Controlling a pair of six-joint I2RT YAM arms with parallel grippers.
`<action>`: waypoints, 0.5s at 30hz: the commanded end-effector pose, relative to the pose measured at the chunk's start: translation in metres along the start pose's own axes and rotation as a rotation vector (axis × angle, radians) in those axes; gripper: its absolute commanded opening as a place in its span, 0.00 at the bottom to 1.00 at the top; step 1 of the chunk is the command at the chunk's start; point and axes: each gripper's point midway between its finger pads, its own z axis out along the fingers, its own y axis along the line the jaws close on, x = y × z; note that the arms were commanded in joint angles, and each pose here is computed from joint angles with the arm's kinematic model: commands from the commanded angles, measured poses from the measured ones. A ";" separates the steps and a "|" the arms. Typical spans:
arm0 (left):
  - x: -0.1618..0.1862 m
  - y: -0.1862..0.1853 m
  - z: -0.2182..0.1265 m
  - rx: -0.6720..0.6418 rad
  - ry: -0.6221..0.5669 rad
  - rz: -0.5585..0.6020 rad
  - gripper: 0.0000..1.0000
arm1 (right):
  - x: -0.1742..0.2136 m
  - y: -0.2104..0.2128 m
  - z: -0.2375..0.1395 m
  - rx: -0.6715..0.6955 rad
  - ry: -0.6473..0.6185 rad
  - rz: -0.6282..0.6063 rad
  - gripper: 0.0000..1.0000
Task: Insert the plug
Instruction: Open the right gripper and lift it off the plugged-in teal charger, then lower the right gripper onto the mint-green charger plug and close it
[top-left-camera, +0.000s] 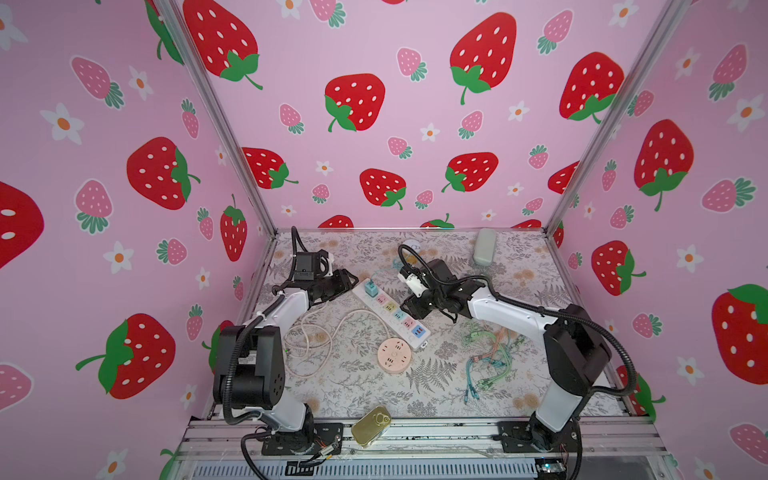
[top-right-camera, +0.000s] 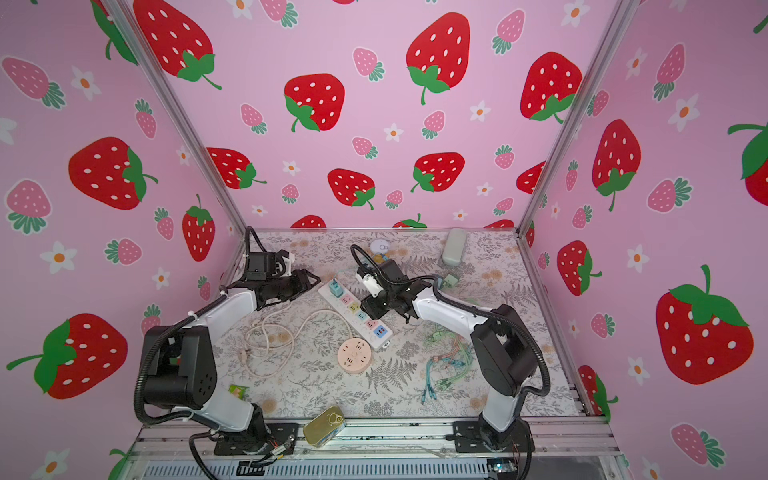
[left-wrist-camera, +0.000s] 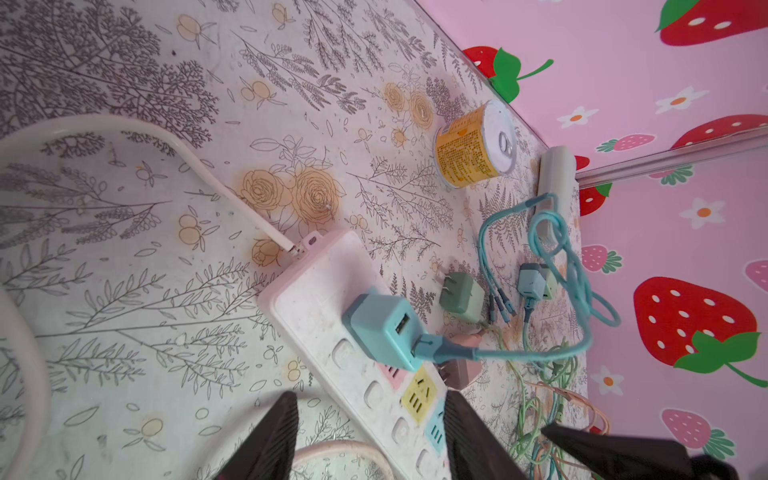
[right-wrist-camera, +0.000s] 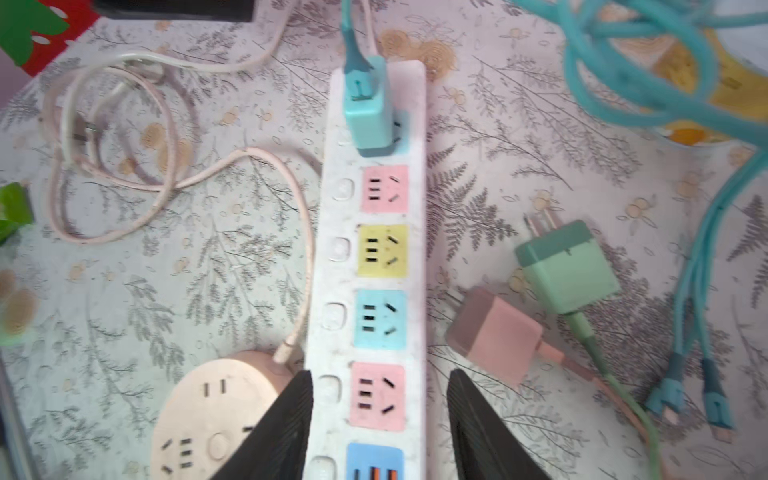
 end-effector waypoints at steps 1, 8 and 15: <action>0.016 0.001 -0.011 -0.017 0.004 -0.016 0.61 | -0.001 -0.019 0.001 0.037 -0.030 -0.067 0.55; 0.029 -0.011 -0.034 -0.007 0.000 0.013 0.65 | 0.003 -0.060 0.016 0.105 -0.032 -0.087 0.54; 0.037 -0.042 -0.053 0.086 -0.003 0.025 0.68 | 0.003 -0.092 0.040 0.134 -0.003 -0.079 0.54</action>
